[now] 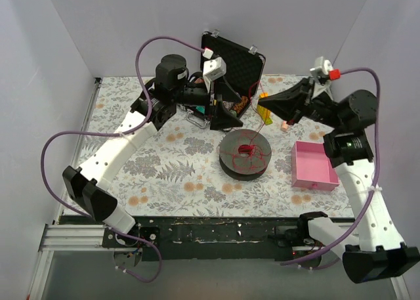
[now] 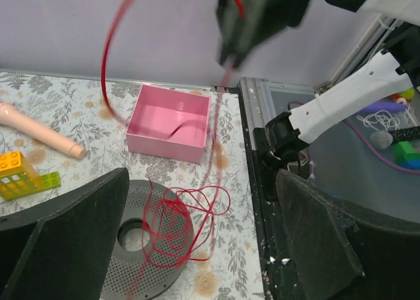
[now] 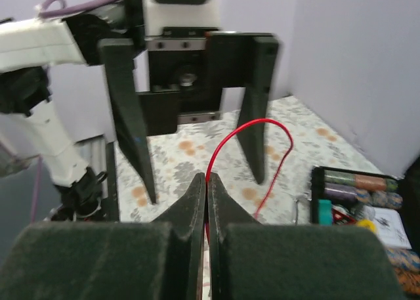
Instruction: Wrap the cables
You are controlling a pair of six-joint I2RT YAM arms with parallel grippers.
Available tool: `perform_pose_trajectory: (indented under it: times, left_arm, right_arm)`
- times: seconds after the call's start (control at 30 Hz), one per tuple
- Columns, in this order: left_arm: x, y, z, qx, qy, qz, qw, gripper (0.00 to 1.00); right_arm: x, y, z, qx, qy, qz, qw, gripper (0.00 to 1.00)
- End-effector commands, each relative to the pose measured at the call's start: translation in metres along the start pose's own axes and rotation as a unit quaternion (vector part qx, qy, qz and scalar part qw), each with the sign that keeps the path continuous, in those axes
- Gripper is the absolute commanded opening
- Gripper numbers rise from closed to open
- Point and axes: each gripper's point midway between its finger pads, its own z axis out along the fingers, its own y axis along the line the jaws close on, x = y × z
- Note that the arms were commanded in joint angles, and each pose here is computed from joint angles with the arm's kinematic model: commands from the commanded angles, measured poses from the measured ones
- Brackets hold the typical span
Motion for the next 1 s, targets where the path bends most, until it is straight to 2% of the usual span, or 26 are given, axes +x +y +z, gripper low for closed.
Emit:
perform_pose_trajectory:
  times: [0.0, 0.13, 0.33, 0.43, 0.53, 0.63, 0.7, 0.77, 0.87, 0.97]
  left_arm:
    - [-0.028, 0.005, -0.007, -0.032, -0.007, 0.004, 0.999, 0.97]
    - [-0.031, -0.009, -0.023, -0.030, 0.024, 0.091, 0.995, 0.96]
    - [0.005, -0.013, -0.050, -0.032, 0.119, 0.216, 0.969, 0.87]
    - [0.009, 0.001, -0.058, -0.067, 0.143, 0.239, 0.958, 0.88]
    - [0.008, 0.006, -0.047, -0.068, 0.120, 0.210, 0.968, 0.84]
    - [0.018, -0.009, -0.041, -0.022, 0.112, 0.170, 0.979, 0.67]
    - [0.027, -0.013, -0.043, -0.014, 0.122, 0.164, 0.979, 0.37]
    - [0.038, -0.007, -0.050, -0.035, 0.145, 0.173, 0.974, 0.00]
    - [0.052, 0.002, -0.058, -0.067, 0.175, 0.166, 0.968, 0.00]
    - [0.055, -0.002, -0.060, -0.067, 0.176, 0.151, 0.970, 0.00]
  right_arm:
    - [-0.001, 0.041, 0.025, -0.108, 0.035, -0.026, 0.993, 0.01]
    - [0.022, 0.054, 0.029, -0.174, 0.090, -0.030, 0.980, 0.01]
    - [0.052, 0.067, 0.029, -0.242, 0.126, -0.007, 0.962, 0.01]
    - [0.066, 0.064, 0.035, -0.235, 0.150, 0.002, 0.960, 0.01]
    - [0.081, 0.074, 0.049, -0.255, 0.166, 0.012, 0.952, 0.01]
    - [0.087, 0.077, 0.059, -0.259, 0.173, 0.007, 0.950, 0.01]
    - [0.088, 0.076, 0.058, -0.257, 0.175, 0.001, 0.951, 0.01]
    - [0.088, 0.075, 0.056, -0.249, 0.177, -0.010, 0.952, 0.01]
    - [0.095, 0.073, 0.055, -0.240, 0.185, -0.008, 0.953, 0.01]
    - [0.109, 0.062, 0.058, -0.215, 0.202, 0.007, 0.955, 0.01]
